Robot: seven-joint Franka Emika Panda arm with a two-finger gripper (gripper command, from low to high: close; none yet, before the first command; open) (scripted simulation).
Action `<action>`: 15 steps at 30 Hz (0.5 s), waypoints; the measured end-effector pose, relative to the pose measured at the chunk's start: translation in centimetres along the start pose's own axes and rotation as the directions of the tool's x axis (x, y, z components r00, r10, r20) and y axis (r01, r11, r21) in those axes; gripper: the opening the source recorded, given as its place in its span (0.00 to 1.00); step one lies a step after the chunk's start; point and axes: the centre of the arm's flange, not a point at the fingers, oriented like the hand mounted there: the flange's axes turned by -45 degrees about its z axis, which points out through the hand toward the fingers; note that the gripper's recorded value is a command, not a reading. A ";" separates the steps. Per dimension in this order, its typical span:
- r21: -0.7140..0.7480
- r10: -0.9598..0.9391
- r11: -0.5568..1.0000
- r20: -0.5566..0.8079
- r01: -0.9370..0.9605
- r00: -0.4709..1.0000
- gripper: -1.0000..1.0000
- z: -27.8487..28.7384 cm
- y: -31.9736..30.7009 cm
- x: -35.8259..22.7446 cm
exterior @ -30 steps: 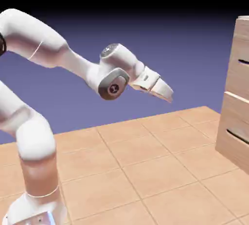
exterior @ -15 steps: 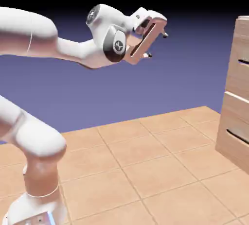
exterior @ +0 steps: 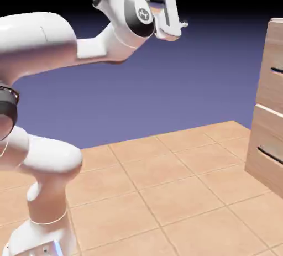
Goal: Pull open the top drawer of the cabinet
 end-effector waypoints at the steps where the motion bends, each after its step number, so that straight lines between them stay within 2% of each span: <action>1: -0.010 -0.056 0.998 0.011 0.056 0.998 0.50 0.0 -0.1 -0.6; 8: -0.027 -0.423 0.904 0.101 0.427 0.901 0.50 1.1 -1.6 -4.8; 15: 0.046 -0.720 0.689 0.163 0.723 0.675 0.50 4.2 -4.7 -8.1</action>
